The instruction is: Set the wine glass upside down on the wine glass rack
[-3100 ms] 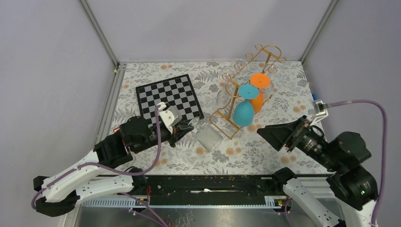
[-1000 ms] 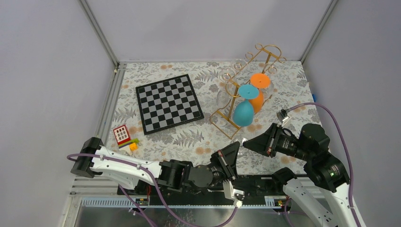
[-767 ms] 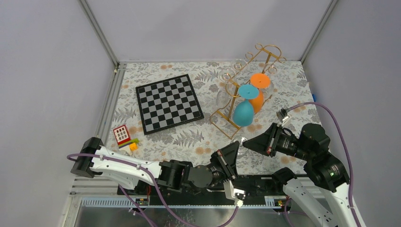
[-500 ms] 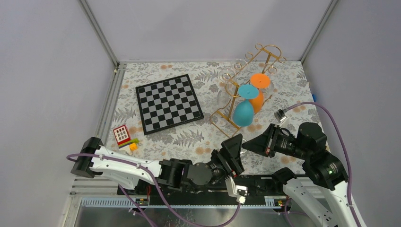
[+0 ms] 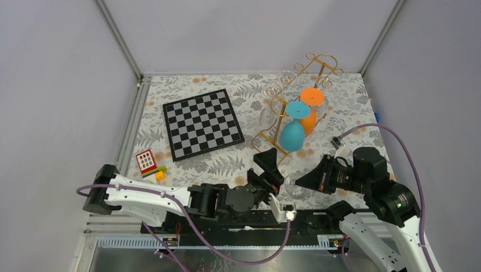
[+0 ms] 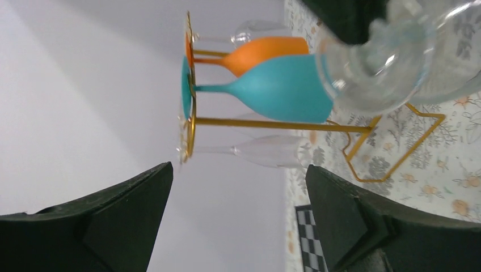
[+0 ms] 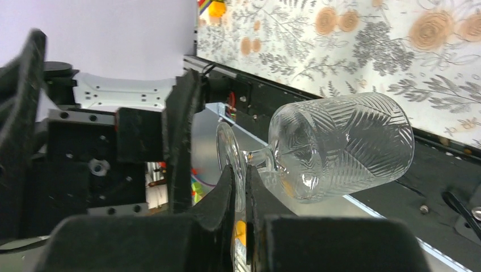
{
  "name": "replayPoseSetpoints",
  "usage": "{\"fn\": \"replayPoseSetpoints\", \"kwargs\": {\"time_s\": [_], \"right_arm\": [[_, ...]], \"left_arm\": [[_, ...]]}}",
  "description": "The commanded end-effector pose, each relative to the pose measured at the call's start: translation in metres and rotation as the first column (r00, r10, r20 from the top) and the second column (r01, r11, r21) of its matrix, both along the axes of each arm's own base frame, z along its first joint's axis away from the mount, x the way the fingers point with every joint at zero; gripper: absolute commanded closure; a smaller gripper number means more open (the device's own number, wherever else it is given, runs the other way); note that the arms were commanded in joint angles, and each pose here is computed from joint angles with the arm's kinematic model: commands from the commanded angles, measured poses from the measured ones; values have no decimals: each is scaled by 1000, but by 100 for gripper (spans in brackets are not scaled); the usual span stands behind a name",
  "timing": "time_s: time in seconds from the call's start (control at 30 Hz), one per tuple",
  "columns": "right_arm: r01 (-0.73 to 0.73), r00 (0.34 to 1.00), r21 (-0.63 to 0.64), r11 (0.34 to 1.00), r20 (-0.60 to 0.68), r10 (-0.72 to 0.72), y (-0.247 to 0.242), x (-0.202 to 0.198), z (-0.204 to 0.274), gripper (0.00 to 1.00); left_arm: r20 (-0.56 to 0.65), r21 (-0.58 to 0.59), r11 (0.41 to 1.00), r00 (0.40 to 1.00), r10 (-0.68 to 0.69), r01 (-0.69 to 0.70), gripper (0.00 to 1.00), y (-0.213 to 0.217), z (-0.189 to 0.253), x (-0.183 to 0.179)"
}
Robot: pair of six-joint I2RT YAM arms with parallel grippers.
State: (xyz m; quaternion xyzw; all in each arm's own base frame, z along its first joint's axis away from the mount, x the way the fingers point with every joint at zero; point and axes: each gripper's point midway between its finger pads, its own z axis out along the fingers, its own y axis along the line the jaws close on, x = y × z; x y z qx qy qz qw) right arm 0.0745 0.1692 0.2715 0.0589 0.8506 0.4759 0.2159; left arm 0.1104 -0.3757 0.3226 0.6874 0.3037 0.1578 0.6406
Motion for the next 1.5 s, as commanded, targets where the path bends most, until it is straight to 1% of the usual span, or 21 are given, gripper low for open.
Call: {"fn": "replayPoseSetpoints", "kwargs": {"time_s": [0.0,0.13,0.27,0.33,0.43,0.6,0.67,0.77,0.87,0.93,1.07,1.1,1.13,1.2,1.23,1.27,1.37,1.47], "right_arm": [[-7,997,-59,998,80,12,-9,-1,8,100],[-17,998,-131,991,50,24,-16,-5,-1,100],[0,1000,-223,975,31,7,-28,-5,-12,100],[9,1000,-254,967,26,-2,-32,-4,-17,100],[28,1000,-276,961,16,-25,-35,-1,-24,100],[21,1000,-255,967,23,-16,-32,0,-30,100],[20,999,-241,970,35,-12,-30,0,-30,100],[14,999,-233,972,32,-7,-28,0,-31,100],[-14,1000,-227,974,5,15,-24,-1,-32,100],[-26,1000,-225,974,-8,25,-22,-2,-32,100],[7,1000,-230,973,-26,-14,-24,2,-33,100],[26,999,-235,972,-27,-33,-25,4,-33,100],[48,998,-246,968,-23,-56,-28,7,-33,100],[109,993,-285,952,0,-114,-36,15,-31,100],[138,990,-308,942,15,-140,-41,20,-30,100],[167,986,-333,928,33,-165,-46,25,-28,100],[233,972,-410,882,83,-218,-63,36,-23,100],[276,961,-444,852,128,-245,-71,45,-15,100]], "left_arm": [[-179,-138,979,976,125,-151,1,34,3,16],[-328,-188,944,923,201,-272,1,58,-13,28],[-491,-273,881,843,219,-387,1,82,-21,39],[-577,-298,850,791,202,-435,1,92,-24,40],[-676,-302,812,713,187,-499,1,103,-26,44],[-813,-264,763,562,153,-589,1,106,-38,46],[-862,-221,750,485,149,-624,1,103,-44,47],[-925,-125,723,344,163,-680,1,101,-55,50],[-961,-25,698,210,182,-716,1,100,-69,53],[-976,21,676,132,175,-737,1,99,-78,56],[-994,104,596,-57,97,-796,1,104,-97,68],[-992,123,583,-99,73,-803,1,105,-101,70],[-991,130,571,-128,45,-811,1,107,-103,73],[-985,133,565,-174,-19,-814,1,109,-106,75],[-982,124,551,-180,-49,-825,1,112,-106,79],[-977,116,553,-194,-85,-825,1,112,-105,79],[-970,88,520,-192,-149,-850,1,122,-102,85],[-973,73,483,-169,-158,-873,1,136,-100,91]]}}
